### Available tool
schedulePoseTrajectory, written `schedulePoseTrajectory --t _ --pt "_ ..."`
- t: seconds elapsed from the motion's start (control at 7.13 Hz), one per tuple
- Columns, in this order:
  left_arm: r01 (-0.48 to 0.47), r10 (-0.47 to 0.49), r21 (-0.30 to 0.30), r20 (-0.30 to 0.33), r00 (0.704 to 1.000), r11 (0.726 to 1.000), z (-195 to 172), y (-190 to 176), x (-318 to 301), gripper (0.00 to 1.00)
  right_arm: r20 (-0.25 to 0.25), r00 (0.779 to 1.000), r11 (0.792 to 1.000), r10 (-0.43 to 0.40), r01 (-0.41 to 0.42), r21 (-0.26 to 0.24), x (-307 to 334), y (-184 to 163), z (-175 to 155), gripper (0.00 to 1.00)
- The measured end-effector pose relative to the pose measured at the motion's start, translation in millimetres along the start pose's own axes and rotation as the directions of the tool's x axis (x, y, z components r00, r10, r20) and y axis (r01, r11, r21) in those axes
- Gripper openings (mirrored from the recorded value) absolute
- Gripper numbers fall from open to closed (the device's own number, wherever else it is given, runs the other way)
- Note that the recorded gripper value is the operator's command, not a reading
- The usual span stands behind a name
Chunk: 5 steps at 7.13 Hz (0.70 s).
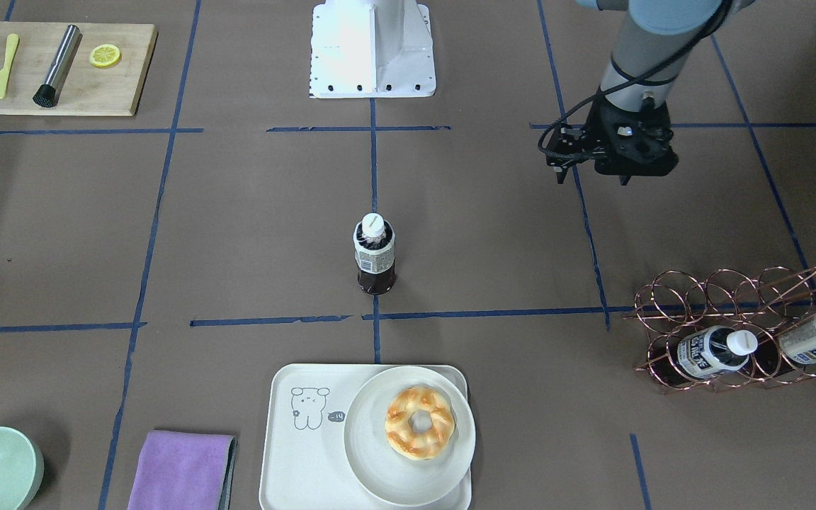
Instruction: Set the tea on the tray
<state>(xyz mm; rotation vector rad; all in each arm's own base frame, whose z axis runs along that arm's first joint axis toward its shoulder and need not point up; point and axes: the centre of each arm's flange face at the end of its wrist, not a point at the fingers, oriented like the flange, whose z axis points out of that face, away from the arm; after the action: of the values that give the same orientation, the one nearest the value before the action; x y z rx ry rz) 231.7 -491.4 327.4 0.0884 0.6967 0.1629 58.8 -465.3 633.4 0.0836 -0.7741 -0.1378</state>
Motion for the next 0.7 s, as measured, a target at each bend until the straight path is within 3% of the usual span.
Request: schedulePoseTrajectory --t 0.28,0.56,0.7 --pt "-0.068 0.068 -0.035 -0.009 0.998 0.997 -13 4 -161 1.0 0.002 1.0 1.0 -0.01 0.01 0.004 -4 -2 0 1.0" --pt "-0.021 0.021 -0.059 0.003 1.0 0.998 -5 41 -287 1.0 0.017 1.0 1.0 -0.026 0.026 0.017 -22 -12 -6 0.99" --pt "0.006 -0.005 -0.061 0.005 1.0 0.998 0 60 -322 1.0 0.039 0.999 0.999 -0.016 0.014 0.034 -49 -22 -15 0.99"
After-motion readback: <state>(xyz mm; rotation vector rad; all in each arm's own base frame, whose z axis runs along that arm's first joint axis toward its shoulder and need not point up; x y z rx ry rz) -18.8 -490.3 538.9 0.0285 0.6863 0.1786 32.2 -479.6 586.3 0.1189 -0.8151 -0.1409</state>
